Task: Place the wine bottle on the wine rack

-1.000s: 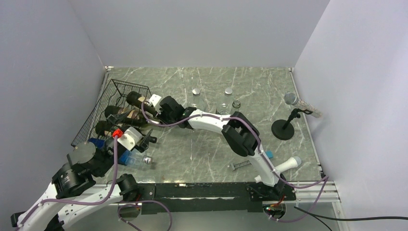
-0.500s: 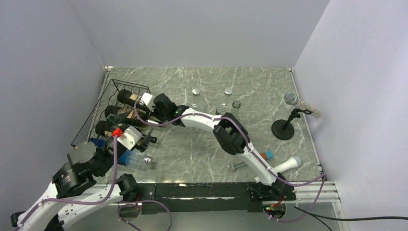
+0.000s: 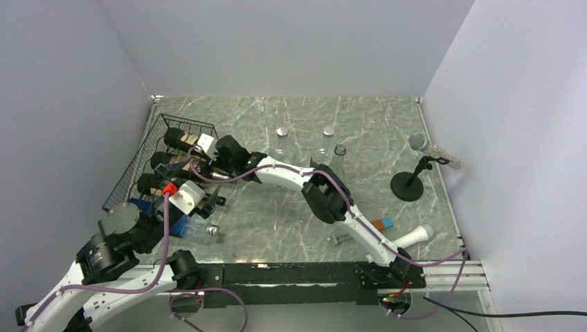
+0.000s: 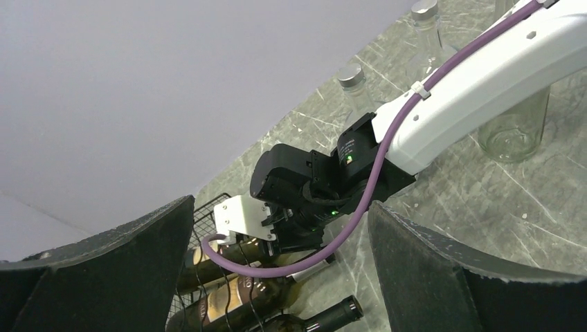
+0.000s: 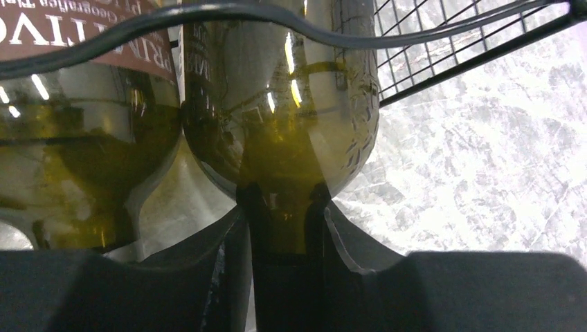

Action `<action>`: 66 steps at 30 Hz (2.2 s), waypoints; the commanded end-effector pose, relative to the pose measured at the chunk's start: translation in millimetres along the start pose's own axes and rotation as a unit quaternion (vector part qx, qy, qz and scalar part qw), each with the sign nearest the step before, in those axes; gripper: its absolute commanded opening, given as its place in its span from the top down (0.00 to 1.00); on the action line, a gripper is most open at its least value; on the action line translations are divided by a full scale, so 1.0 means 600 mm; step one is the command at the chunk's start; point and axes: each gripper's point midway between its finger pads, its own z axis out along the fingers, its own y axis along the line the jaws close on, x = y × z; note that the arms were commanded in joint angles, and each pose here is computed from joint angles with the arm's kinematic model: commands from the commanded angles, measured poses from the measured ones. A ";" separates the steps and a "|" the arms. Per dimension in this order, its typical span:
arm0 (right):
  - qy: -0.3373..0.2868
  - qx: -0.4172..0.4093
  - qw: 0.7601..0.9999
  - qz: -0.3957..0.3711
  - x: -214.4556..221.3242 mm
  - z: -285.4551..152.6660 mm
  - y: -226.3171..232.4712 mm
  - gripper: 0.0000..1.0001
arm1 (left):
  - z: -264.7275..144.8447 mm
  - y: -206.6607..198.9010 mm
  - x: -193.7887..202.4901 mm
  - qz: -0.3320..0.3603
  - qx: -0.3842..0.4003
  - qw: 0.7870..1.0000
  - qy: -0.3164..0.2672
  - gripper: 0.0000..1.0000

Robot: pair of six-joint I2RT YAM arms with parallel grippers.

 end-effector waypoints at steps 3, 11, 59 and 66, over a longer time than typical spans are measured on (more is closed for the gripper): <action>-0.162 0.086 0.982 0.033 -0.186 -0.039 -0.074 0.46 | 0.012 -0.002 -0.009 -0.018 -0.005 1.000 -0.008 0.01; -0.153 0.101 0.982 0.041 -0.181 -0.046 -0.081 0.34 | 0.013 -0.005 -0.009 -0.019 -0.002 1.000 -0.008 0.01; -0.126 0.165 0.953 0.220 -0.184 -0.604 -0.320 0.16 | 0.025 -0.102 -0.152 -0.257 0.164 0.945 -0.115 0.01; -0.072 0.232 0.947 0.213 -0.110 -0.693 -0.337 0.13 | 0.118 -0.164 -0.065 -0.353 0.126 0.927 0.015 0.01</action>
